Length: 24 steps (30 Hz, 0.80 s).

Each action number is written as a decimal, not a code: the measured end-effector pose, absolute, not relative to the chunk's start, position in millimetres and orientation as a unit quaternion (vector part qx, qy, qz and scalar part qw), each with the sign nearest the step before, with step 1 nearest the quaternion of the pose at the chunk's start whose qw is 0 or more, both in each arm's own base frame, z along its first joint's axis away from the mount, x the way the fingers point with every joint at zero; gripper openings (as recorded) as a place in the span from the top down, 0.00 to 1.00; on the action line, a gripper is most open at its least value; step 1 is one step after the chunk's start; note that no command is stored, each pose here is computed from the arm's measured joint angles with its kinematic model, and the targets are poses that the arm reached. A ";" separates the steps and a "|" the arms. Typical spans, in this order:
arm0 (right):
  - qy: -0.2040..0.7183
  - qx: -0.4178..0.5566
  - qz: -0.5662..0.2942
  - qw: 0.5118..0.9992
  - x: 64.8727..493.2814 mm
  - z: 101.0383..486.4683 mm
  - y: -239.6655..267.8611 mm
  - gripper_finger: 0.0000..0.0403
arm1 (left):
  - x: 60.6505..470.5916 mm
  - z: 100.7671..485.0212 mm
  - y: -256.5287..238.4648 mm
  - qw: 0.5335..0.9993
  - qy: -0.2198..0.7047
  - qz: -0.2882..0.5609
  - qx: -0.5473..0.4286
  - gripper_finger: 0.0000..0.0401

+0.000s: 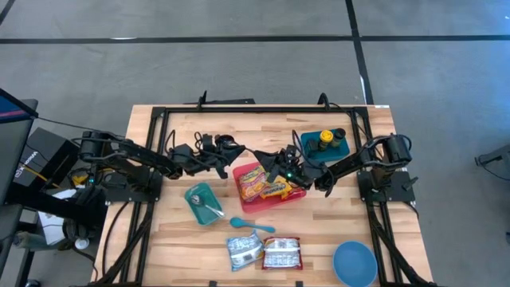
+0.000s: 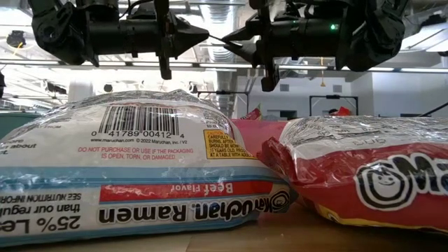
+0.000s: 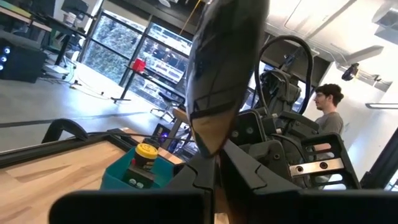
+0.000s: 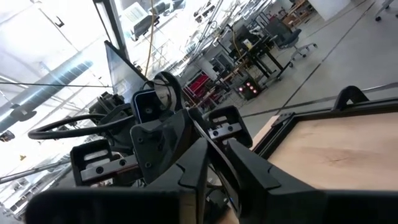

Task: Pick & Place Food Item
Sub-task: Put the black spoon into the green bin

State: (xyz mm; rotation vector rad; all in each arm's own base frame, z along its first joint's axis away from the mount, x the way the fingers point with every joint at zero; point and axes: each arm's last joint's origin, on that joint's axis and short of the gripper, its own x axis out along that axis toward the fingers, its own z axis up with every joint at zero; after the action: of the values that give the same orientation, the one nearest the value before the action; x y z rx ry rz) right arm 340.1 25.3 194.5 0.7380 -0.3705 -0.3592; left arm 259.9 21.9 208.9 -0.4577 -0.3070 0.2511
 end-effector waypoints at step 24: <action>-0.138 0.326 -0.149 0.923 342.1 189.6 28.5 0.75 | 259.3 208.7 25.7 0.954 -0.152 0.123 -0.228 1.00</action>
State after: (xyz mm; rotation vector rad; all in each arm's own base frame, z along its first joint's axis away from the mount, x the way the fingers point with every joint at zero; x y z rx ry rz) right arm 342.1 28.5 189.6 0.6688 -0.2831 -0.3056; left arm 259.3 25.7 208.7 -0.4636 -0.3098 0.2499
